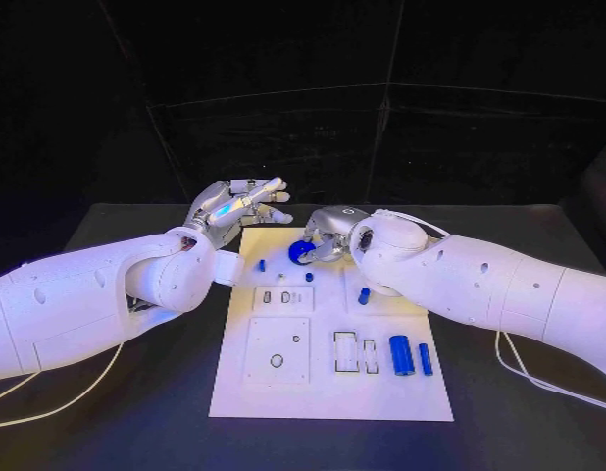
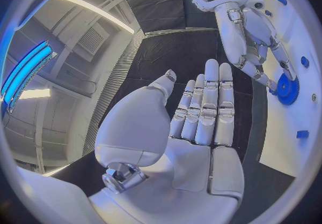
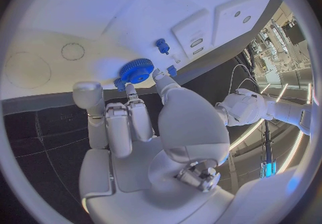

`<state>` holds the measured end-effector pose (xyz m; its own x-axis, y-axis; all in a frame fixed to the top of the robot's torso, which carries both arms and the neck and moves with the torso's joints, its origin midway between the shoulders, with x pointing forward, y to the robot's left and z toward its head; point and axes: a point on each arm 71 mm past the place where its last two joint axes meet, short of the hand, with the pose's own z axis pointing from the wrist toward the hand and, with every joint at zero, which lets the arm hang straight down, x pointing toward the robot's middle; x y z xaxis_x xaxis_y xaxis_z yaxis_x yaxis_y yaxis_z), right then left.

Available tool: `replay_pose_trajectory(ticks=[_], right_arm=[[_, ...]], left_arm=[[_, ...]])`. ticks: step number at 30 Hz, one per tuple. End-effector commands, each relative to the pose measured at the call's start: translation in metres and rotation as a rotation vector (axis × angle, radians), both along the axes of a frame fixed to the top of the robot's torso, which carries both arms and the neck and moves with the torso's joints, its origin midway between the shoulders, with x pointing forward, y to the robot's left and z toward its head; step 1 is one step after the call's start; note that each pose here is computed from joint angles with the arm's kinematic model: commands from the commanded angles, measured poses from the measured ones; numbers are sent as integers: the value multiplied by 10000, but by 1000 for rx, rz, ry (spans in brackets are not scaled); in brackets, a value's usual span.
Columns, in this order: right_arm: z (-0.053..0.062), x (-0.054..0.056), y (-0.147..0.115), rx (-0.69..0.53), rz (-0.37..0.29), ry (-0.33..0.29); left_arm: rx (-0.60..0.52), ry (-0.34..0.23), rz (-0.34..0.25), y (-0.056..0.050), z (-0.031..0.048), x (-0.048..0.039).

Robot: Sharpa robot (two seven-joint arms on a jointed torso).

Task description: Assemble the parts on the task board

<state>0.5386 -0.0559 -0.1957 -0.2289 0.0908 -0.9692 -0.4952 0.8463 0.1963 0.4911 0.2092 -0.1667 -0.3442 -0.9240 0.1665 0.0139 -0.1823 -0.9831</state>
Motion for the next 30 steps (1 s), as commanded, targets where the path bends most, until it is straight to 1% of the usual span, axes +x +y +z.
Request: replay_pose_trajectory(ticks=[1, 5, 9, 13, 17, 19, 21, 24, 25, 27, 30], right_arm=[[-12, 10, -19, -3, -8, 34], [-35, 25, -51, -16, -24, 59], [-26, 27, -79, -2, -27, 52], [31, 10, -113, 57, -19, 3], [133, -39, -225, 187, 10, -62], [170, -67, -317, 240, 26, -72], [211, -98, -466, 301, 51, -53], [253, -136, -708, 378, 61, 6], [268, -160, -843, 410, 60, 36], [281, -194, -1041, 446, 50, 77], [288, -226, -1318, 481, 22, 120]], left_arm=[[-4, -14, -5, 0, 16, 1], [-5, -14, -6, -2, 16, 1], [-4, -14, -4, 2, 16, 1], [-4, -14, -3, 9, 16, 3], [-3, -15, 1, 28, 15, 8], [-1, -16, 6, 46, 14, 10], [1, -17, 11, 71, 15, 13], [3, -20, 20, 106, 16, 19], [4, -21, 22, 117, 16, 23], [4, -23, 25, 129, 17, 27], [5, -25, 28, 142, 16, 34]])
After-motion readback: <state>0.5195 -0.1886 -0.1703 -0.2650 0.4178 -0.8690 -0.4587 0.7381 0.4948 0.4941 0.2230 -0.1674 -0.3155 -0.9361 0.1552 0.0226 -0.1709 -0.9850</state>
